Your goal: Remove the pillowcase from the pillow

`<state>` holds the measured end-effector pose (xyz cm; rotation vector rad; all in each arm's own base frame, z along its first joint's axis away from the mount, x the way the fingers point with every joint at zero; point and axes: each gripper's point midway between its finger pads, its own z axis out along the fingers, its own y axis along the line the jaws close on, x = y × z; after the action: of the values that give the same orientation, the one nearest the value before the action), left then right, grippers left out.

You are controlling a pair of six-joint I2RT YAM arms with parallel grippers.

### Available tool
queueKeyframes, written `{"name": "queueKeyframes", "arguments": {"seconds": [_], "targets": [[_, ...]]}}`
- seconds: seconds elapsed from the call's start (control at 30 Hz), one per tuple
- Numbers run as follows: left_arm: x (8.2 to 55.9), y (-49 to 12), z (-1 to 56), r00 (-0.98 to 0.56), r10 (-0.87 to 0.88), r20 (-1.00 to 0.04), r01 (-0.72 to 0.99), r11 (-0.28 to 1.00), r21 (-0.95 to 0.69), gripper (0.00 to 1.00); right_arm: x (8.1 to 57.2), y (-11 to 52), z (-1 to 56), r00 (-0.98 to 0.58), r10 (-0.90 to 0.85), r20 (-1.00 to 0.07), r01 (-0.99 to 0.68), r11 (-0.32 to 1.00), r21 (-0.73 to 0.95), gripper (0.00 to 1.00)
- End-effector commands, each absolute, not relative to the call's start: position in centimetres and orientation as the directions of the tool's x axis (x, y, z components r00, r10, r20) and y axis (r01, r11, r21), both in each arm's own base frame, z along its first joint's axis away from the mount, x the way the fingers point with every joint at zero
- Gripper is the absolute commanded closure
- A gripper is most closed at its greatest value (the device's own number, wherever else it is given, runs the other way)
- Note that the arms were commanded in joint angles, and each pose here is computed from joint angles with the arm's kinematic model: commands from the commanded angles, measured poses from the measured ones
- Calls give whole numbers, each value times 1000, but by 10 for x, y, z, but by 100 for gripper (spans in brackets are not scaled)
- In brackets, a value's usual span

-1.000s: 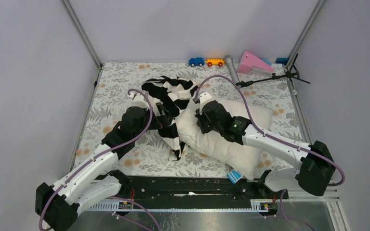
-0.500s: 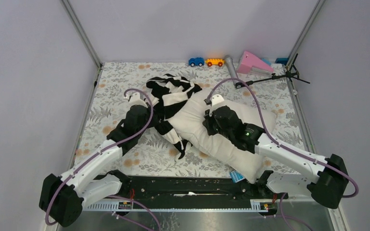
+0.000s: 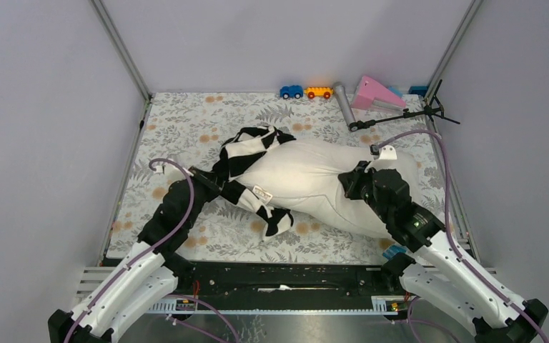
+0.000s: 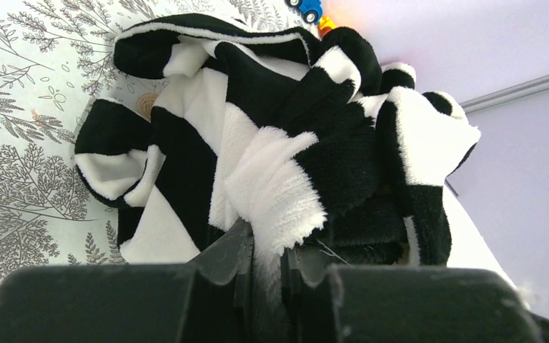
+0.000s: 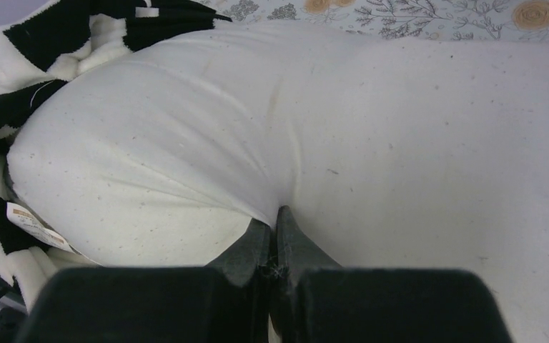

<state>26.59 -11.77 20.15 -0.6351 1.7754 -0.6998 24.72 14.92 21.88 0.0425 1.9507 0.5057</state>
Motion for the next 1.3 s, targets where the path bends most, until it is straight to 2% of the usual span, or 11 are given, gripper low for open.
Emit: {"name": "queueKeyframes", "arguments": {"seconds": [0.0,0.33,0.47,0.63,0.77,0.8,0.9,0.93,1.0,1.1,1.27], "targets": [[270,-25,210,86,-703,-706,-345,644,-683,100,258,47,247,-151,384,-911,234,909,344,100],[265,-18,212,112,-703,-703,-364,629,-687,100,226,5,277,153,543,-826,237,791,564,100],[267,-21,212,98,-700,-707,-357,639,-682,100,230,14,278,121,534,-837,208,811,547,100],[277,-43,218,19,-681,-732,-273,700,-659,100,248,64,274,-34,492,-870,38,870,491,98],[287,-67,224,-73,-653,-753,-188,751,-633,100,260,106,262,-197,401,-895,-94,900,425,79],[288,-72,225,-95,-644,-759,-175,761,-625,100,261,114,261,-226,383,-896,-122,901,416,71],[291,-80,229,-124,-633,-764,-145,774,-617,100,255,151,263,-299,284,-911,-320,870,376,18],[291,-81,231,-125,-634,-763,-137,773,-619,100,248,170,264,-327,233,-916,-427,828,363,4],[291,-84,234,-127,-637,-761,-120,771,-625,100,236,197,261,-398,156,-904,-553,746,372,1],[292,-90,235,-137,-646,-751,-95,763,-639,100,228,219,238,-530,20,-848,-606,690,395,0],[295,-99,234,-169,-640,-750,-69,767,-638,100,217,215,187,-672,-197,-714,-535,796,283,0]]}}
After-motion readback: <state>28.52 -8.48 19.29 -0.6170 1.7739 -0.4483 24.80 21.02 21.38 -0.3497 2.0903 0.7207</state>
